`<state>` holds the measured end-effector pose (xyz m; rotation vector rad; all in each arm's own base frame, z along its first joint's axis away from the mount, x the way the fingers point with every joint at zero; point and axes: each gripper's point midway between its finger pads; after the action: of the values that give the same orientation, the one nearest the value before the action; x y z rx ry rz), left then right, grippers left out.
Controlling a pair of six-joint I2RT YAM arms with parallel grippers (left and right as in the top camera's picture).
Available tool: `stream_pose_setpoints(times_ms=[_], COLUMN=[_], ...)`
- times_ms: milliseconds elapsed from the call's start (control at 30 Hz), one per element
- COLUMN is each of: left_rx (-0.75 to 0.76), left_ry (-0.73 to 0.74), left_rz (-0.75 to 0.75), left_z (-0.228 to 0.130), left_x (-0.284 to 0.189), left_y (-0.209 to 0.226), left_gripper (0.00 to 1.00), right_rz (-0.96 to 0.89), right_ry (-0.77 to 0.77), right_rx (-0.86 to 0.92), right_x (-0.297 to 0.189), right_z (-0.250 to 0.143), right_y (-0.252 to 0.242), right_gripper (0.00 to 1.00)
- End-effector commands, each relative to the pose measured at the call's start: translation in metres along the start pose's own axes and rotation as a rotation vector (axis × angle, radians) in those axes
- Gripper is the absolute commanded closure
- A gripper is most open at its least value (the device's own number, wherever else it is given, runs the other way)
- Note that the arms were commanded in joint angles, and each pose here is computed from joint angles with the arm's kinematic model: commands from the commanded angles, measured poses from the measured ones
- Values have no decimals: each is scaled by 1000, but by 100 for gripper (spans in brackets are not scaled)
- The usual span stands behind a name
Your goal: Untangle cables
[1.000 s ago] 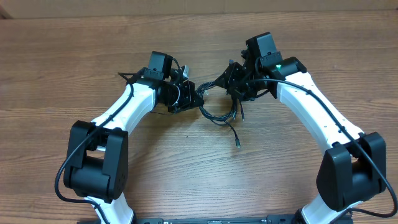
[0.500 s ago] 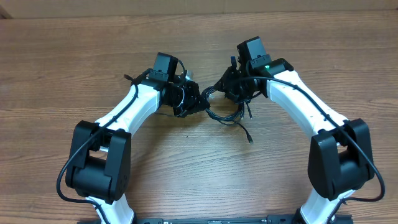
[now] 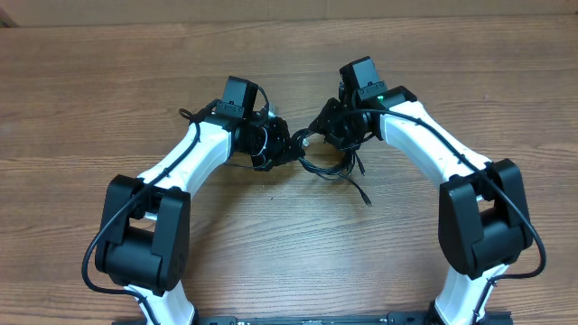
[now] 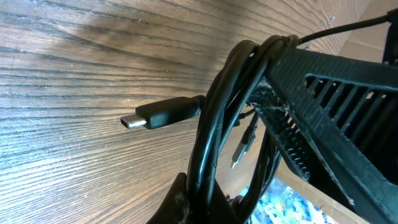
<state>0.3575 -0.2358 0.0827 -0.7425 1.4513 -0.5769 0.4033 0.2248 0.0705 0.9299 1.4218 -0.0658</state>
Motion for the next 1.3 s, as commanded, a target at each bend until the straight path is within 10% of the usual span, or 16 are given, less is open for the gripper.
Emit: stream_pose_setpoints(times_ms=[0,667,1267], left_rx=[31,-146,-113], left_ry=[-8,97,131], left_rz=[-50,265,269], left_z=[1,-7,-13], left_x=[-9,55,59], left_y=[-21,106,112], left_gripper=[96,96,96], right_rz=[-51,-102,-119], right_ry=[17,50,-45], right_rx=[13,49,75], right_x=[20,60,96], right_z=[-5,-13,2], right_y=[-11,-29,-36], right_gripper=[60,64,84])
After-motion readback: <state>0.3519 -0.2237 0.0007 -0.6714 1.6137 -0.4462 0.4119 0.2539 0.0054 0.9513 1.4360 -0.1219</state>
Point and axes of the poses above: each gripper's point midway between its finger pads, its own x axis out along the fingers, its own y axis along the line the jaws close on, z = x × y, and after that the axes turned 14 degrees about x, right-handed
